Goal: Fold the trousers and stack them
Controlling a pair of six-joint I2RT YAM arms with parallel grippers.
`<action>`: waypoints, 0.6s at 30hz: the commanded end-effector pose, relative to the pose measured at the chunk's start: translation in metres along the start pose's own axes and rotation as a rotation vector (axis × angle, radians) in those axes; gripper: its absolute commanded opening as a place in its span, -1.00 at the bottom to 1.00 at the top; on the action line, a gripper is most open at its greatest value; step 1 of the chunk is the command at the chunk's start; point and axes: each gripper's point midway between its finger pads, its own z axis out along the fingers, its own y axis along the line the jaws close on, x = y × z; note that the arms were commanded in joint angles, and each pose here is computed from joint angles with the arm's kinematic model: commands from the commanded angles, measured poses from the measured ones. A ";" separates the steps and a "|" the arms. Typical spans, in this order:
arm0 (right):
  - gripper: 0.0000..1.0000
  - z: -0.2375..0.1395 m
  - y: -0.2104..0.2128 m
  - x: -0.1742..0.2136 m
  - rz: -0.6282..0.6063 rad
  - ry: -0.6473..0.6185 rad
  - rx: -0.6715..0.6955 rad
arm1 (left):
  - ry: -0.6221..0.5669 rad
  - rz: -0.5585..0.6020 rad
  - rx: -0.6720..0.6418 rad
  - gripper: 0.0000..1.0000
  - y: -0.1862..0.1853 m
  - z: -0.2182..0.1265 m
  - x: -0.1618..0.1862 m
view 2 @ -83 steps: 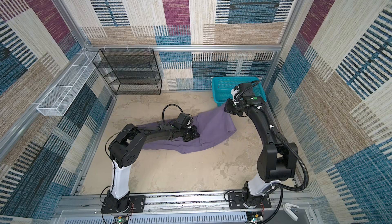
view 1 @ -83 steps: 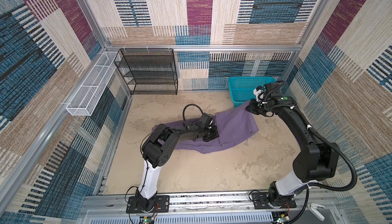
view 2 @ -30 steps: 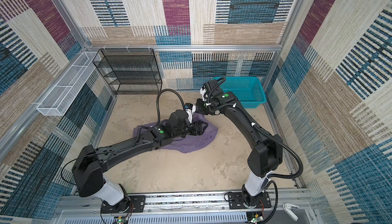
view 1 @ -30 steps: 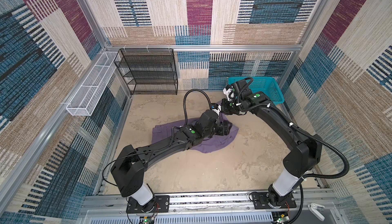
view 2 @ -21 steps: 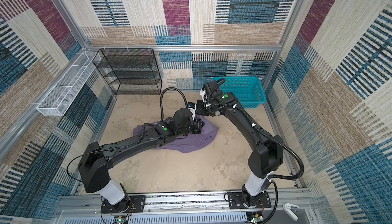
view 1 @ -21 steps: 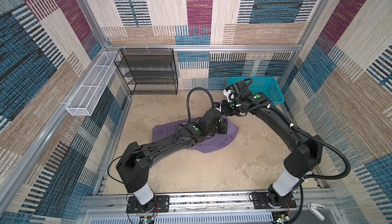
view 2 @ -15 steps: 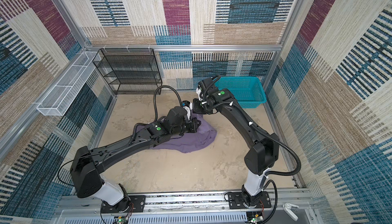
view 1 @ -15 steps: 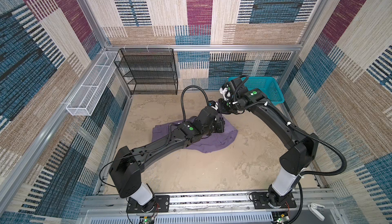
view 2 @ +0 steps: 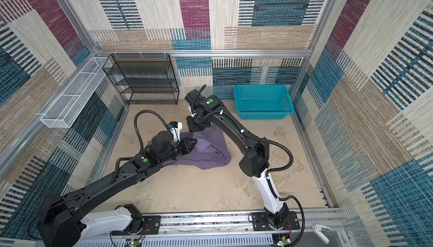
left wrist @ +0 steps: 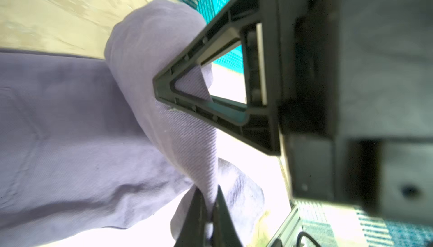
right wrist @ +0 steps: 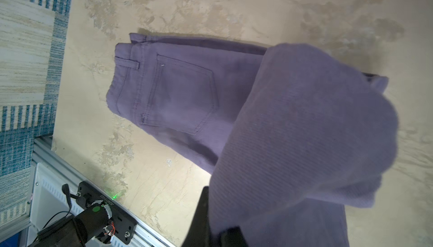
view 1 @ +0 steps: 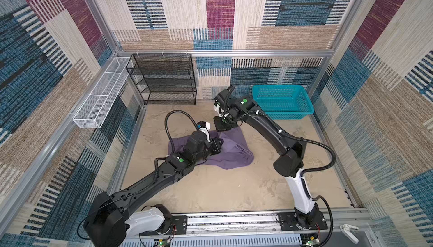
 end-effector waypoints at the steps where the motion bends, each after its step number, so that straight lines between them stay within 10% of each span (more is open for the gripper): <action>1: -1.00 0.013 -0.008 -0.036 -0.019 -0.127 0.081 | 0.078 -0.077 0.005 -1.00 0.017 -0.016 0.022; 18: -1.00 0.111 0.059 -0.043 0.017 -0.189 -0.116 | -0.019 -0.290 -0.305 -1.00 0.179 -0.069 0.048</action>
